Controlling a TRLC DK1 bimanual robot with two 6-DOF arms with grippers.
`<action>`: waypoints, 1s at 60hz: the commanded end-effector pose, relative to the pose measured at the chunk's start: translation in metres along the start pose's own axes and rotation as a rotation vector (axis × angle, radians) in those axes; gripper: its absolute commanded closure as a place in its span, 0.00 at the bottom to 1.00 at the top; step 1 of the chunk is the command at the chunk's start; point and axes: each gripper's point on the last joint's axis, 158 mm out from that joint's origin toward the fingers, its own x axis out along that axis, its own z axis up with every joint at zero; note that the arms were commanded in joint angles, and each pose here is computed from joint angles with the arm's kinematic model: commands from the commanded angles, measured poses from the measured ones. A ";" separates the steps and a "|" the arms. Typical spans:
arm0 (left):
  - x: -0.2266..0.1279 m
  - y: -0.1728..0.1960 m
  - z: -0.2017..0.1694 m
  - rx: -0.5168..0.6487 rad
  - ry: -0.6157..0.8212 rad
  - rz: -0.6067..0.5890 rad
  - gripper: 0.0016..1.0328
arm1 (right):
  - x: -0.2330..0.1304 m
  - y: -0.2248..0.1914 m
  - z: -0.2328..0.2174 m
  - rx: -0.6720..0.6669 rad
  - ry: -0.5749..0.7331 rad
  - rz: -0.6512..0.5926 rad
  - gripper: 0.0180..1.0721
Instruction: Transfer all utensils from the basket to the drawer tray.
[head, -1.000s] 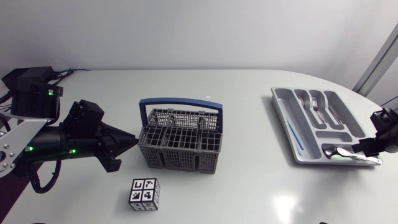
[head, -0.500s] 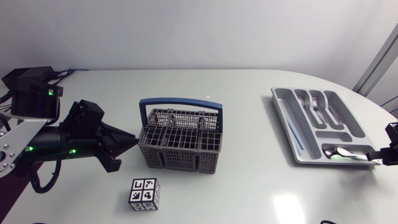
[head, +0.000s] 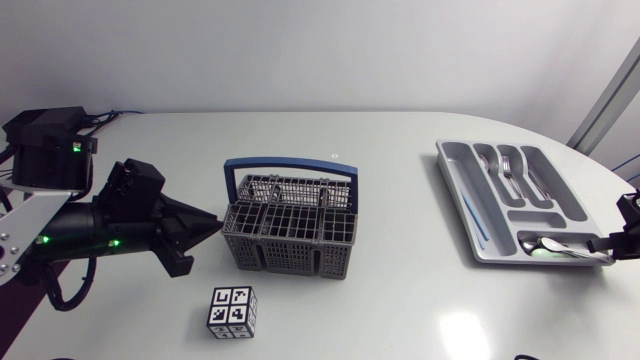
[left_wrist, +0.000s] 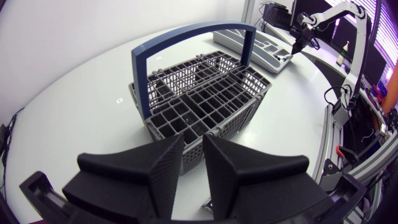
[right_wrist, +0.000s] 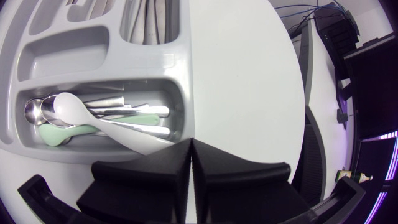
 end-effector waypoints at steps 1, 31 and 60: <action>0.002 -0.008 -0.011 -0.005 0.016 -0.024 0.76 | 0.005 0.011 0.002 -0.013 0.008 0.020 0.94; 0.002 -0.008 -0.012 0.000 0.017 -0.024 0.76 | -0.019 0.017 0.005 -0.036 -0.021 0.005 0.94; 0.002 -0.009 -0.010 0.001 0.015 -0.027 0.76 | -0.022 0.020 -0.024 -0.062 0.021 0.021 0.94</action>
